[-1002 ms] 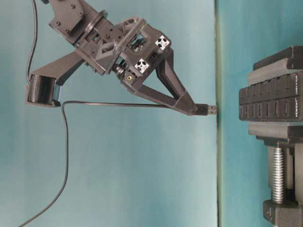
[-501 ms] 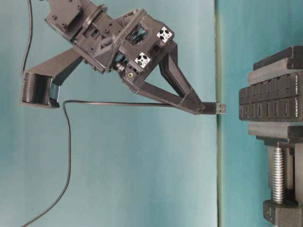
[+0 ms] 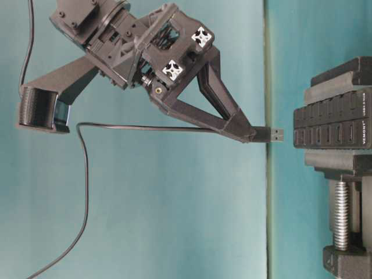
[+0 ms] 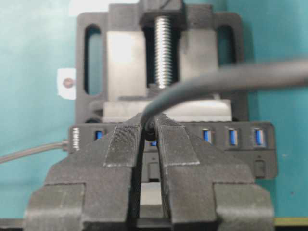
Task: Insert the USB into the second port from the front of the fixed hub.
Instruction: 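Carry the plug over the hub and align it above the second port, then lower the plug with the right gripper into the second port, then press the plug down into the port with the right gripper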
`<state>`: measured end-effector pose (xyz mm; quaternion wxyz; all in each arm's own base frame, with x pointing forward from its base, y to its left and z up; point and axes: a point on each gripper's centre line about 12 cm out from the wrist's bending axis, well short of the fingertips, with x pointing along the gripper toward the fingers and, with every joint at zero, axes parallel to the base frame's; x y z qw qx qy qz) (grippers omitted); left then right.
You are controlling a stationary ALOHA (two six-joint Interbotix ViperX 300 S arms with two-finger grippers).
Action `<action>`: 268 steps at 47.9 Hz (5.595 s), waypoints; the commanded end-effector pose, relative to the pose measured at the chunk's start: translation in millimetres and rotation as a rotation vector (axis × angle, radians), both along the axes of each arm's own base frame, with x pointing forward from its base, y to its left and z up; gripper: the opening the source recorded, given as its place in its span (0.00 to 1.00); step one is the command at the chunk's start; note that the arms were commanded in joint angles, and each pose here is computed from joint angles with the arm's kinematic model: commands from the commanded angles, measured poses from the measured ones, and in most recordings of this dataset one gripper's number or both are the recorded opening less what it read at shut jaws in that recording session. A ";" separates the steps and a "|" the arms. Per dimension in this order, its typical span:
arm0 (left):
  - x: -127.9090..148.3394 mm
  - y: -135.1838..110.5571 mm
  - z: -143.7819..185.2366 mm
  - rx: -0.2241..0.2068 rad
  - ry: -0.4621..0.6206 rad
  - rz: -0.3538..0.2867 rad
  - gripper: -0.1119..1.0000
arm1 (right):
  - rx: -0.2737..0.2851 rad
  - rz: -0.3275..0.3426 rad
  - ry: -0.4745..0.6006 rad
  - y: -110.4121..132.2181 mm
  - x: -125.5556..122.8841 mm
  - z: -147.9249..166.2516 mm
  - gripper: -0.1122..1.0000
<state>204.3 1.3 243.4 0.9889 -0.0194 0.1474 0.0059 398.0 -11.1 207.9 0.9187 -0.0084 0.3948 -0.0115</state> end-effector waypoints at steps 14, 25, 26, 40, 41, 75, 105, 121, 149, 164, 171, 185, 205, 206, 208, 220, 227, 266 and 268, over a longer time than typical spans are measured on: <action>2.1 0.3 5.4 -0.004 -0.015 0.003 0.10 | 0.019 0.003 -0.031 8.7 7.2 5.4 0.17; 2.2 0.0 5.6 -0.004 -0.017 0.001 0.10 | 0.018 0.009 -0.023 11.1 7.8 2.3 0.17; 2.2 0.3 5.6 -0.004 -0.017 0.003 0.10 | 0.020 0.010 -0.022 11.8 7.5 1.7 0.17; 2.2 0.3 5.6 -0.004 -0.017 0.003 0.10 | 0.020 0.019 -0.003 15.5 8.9 -5.8 0.17; 2.3 0.3 5.3 -0.004 -0.015 0.003 0.10 | 0.020 0.021 -0.003 16.1 9.1 -6.3 0.17; 2.2 0.3 4.9 -0.006 -0.015 0.003 0.10 | 0.031 0.004 0.019 12.3 12.2 -22.3 0.17; 1.6 0.3 3.5 -0.006 -0.014 0.003 0.10 | 0.032 0.000 0.022 11.0 11.4 -21.5 0.17; 1.6 0.3 3.7 -0.004 -0.015 0.003 0.10 | 0.031 0.001 0.036 11.6 10.2 -23.5 0.17; 1.4 0.0 2.9 -0.006 -0.012 0.002 0.10 | 0.051 -0.009 0.050 13.0 7.5 -29.7 0.17; 1.4 0.3 3.1 -0.006 -0.014 0.003 0.10 | 0.051 -0.009 0.047 13.0 8.6 -31.5 0.17; 1.5 0.3 3.2 -0.004 -0.015 0.003 0.10 | 0.050 -0.008 0.042 13.0 9.5 -32.1 0.17; 1.5 0.0 3.2 -0.004 -0.015 0.001 0.10 | 0.050 -0.013 0.047 11.2 9.2 -33.9 0.17; 1.5 0.3 3.2 -0.007 -0.015 0.004 0.10 | 0.049 -0.017 -0.006 8.6 11.6 -33.2 0.17; 1.4 0.0 3.1 -0.006 -0.014 0.002 0.10 | 0.049 -0.017 -0.006 8.6 11.6 -33.2 0.17; 1.4 0.3 3.1 -0.006 -0.014 0.003 0.10 | 0.050 -0.020 -0.002 8.0 11.1 -33.9 0.17; 1.3 0.3 2.4 -0.006 -0.012 0.003 0.10 | 0.067 -0.038 0.017 8.0 6.3 -40.1 0.17; 1.3 0.3 2.6 -0.006 -0.014 0.003 0.10 | 0.079 -0.050 0.020 8.7 4.7 -42.2 0.17; 1.1 0.6 2.0 -0.007 -0.012 0.005 0.10 | 0.080 -0.044 0.046 11.8 4.4 -50.6 0.17; 1.1 0.6 1.8 -0.006 -0.011 0.005 0.10 | 0.080 -0.041 0.051 13.0 4.5 -52.4 0.17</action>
